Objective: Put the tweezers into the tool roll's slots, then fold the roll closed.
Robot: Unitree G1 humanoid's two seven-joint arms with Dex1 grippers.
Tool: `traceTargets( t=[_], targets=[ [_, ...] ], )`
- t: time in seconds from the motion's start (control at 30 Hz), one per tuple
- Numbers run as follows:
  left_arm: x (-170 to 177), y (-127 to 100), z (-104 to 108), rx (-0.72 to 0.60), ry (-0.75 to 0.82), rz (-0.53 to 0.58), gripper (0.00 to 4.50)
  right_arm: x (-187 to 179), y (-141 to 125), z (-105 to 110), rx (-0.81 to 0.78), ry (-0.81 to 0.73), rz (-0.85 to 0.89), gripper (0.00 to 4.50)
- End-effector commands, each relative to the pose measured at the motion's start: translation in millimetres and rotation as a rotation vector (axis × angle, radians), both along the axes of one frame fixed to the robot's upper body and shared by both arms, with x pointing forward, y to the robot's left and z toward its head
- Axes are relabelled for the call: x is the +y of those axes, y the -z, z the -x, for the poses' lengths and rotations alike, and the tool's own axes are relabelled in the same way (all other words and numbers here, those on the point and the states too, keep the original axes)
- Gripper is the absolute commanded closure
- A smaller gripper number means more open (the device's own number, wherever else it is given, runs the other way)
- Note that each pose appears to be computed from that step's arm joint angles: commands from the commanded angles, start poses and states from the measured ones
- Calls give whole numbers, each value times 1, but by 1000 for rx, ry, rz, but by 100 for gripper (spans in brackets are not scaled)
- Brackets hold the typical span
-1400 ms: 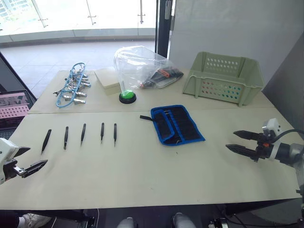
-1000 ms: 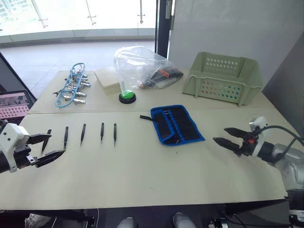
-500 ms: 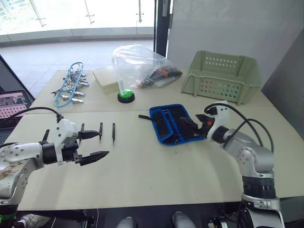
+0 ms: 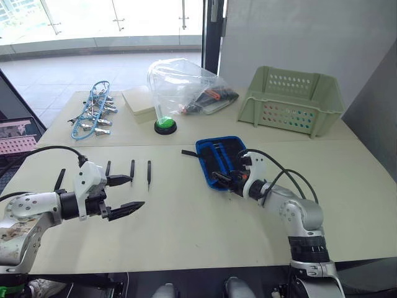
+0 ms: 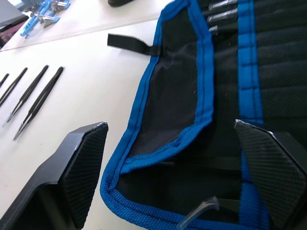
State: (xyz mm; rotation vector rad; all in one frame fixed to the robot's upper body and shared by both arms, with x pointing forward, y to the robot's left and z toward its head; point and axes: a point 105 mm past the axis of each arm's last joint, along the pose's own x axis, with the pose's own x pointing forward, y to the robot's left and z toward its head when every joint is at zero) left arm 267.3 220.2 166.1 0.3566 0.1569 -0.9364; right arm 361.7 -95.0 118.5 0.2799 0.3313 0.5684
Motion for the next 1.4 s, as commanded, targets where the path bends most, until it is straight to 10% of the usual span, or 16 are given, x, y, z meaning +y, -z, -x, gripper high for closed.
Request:
traceTargets(
  t=[0.03,0.5,0.73,0.97,1.4],
  targets=[
    [0,-12,1,-63,-1,-11,2,2,-4,-2,-18,5,-15,0],
    [0,-14,-5,-86,-10,-3,0,3,-5,-8,-4,32,-82,446],
    [-9,-14,-9,-97,24,-9,0,-1,-15,-2,-50,-46,-37,446],
    [-30,-4,-26,-164,62,-114,0,16,-21,53,-108,-425,185,446],
    [-87,-9,-93,-325,224,-233,0,3,-12,78,-129,-550,399,446]
  ],
)
